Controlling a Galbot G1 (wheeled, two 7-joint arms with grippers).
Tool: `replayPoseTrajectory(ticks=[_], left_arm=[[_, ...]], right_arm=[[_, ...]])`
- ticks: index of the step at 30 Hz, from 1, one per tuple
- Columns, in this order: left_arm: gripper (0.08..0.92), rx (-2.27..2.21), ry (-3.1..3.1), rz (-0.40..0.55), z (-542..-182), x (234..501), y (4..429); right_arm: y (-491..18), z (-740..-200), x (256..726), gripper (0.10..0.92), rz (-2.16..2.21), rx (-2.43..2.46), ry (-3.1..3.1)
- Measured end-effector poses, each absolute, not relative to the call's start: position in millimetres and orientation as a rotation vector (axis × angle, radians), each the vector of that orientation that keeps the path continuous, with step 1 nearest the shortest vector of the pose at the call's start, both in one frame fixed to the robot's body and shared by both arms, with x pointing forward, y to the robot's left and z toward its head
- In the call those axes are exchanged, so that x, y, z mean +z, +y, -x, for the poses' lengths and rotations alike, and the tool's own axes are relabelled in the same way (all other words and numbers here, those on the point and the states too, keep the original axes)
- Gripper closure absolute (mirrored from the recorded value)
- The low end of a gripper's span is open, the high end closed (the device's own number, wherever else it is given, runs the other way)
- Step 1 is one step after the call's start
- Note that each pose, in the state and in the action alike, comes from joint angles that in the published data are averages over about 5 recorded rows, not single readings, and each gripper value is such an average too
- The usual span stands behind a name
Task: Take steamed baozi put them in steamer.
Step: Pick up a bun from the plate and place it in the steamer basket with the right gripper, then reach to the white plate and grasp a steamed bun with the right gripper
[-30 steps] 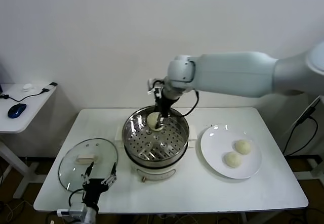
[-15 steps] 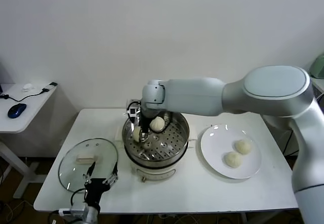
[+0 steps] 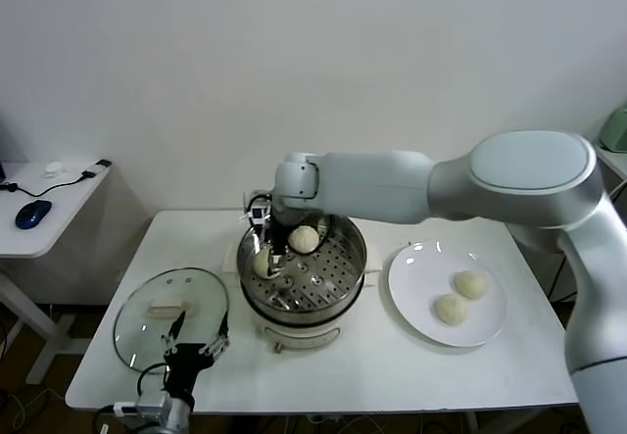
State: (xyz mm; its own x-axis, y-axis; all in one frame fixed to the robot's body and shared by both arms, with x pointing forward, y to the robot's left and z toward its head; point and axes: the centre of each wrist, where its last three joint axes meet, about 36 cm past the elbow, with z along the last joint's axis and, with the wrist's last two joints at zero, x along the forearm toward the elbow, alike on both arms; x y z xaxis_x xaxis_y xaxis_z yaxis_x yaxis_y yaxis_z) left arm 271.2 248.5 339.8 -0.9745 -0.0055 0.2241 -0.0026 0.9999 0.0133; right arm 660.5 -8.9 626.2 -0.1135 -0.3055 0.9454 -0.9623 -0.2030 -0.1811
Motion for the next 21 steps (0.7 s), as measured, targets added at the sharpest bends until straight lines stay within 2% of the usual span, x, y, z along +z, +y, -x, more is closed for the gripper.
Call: replayPoseTrajectory(ticks=[4, 10, 16, 21], left_arm=[[0.177, -0.018, -2.918, -0.007, -271.7, 340.4, 248.6], [0.177, -0.025, -2.917, -0.016, -271.4, 339.6, 252.1], [0.177, -0.035, -2.914, -0.029, -269.8, 339.2, 256.6], [0.177, -0.041, -2.913, -0.036, -267.8, 340.3, 257.6]], right_arm=[[-65.5, -666.6, 654.7, 0.200, -1.518, 1.357, -1.407], [-177.1, -666.6, 676.8, 0.199, -1.447, 1.351, -1.376], [-282.3, -652.8, 656.7, 0.200, -1.362, 1.314, -1.350], [-336.8, -636.1, 614.6, 0.199, -1.311, 1.269, -1.328]])
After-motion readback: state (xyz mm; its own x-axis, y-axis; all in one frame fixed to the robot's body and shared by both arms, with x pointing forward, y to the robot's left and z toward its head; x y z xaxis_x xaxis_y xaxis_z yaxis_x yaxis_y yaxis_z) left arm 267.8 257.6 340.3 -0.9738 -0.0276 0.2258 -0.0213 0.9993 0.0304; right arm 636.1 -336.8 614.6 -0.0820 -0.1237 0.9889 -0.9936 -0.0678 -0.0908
